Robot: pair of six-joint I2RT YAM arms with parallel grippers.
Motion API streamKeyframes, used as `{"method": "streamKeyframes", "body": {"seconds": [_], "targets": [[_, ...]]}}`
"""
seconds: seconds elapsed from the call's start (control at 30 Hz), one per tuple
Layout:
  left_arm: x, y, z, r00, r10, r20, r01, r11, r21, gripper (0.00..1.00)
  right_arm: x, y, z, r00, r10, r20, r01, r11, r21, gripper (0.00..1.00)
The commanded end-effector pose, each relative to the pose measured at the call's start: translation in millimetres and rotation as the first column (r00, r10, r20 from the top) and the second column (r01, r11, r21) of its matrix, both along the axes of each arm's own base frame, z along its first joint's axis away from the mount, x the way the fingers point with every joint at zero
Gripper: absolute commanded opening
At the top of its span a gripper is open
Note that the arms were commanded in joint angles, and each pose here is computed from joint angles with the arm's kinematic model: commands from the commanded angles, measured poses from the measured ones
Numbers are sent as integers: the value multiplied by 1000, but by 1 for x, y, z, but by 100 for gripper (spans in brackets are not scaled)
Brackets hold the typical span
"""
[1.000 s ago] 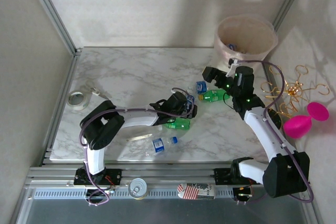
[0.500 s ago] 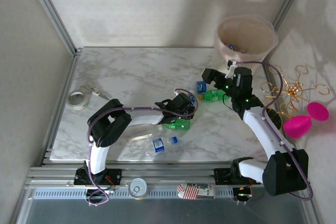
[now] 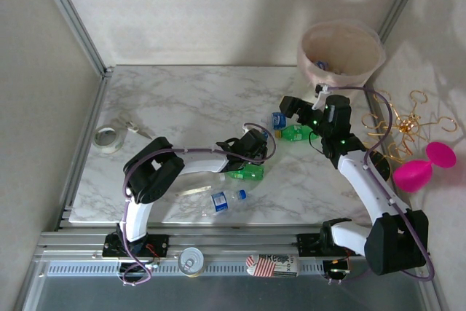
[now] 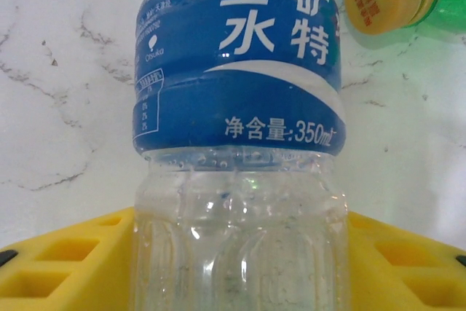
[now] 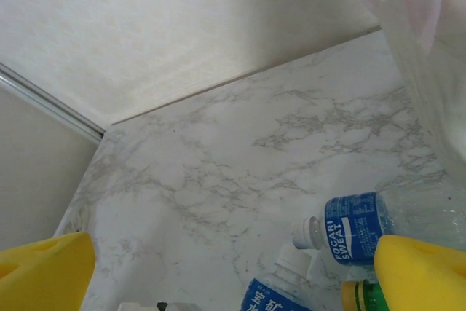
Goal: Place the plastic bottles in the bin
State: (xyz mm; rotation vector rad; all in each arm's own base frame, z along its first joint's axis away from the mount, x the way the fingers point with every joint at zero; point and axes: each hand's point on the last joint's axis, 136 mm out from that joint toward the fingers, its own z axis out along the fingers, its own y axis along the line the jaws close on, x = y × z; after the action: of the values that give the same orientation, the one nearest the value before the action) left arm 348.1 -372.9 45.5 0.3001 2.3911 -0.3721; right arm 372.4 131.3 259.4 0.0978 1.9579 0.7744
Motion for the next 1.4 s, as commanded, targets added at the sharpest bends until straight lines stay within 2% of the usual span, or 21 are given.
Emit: {"method": "streamKeyframes", "body": {"seconds": [0.0,0.27,0.43,0.57,0.8,1.13,1.37], "targets": [[4,2,39,996,15,91,-8,997,-72,52,-9,10,17,995,64,72,-66,997,31,99],[-3,17,115,973,25,229,47,952,-303,51,-17,32,29,974,193,118,-206,973,107,99],[-13,30,156,944,34,329,115,899,-422,51,-27,52,38,936,313,164,-339,926,165,99],[-24,36,175,924,21,381,174,866,-470,51,-37,72,41,897,401,188,-433,881,189,99],[-34,41,185,912,19,410,207,841,-500,51,-47,110,30,846,507,166,-532,827,181,99],[-38,48,189,905,35,424,209,833,-513,51,-55,141,6,804,586,98,-593,783,186,99],[-40,50,188,905,36,424,208,832,-515,51,-58,154,1,775,626,85,-629,753,191,91]]}}
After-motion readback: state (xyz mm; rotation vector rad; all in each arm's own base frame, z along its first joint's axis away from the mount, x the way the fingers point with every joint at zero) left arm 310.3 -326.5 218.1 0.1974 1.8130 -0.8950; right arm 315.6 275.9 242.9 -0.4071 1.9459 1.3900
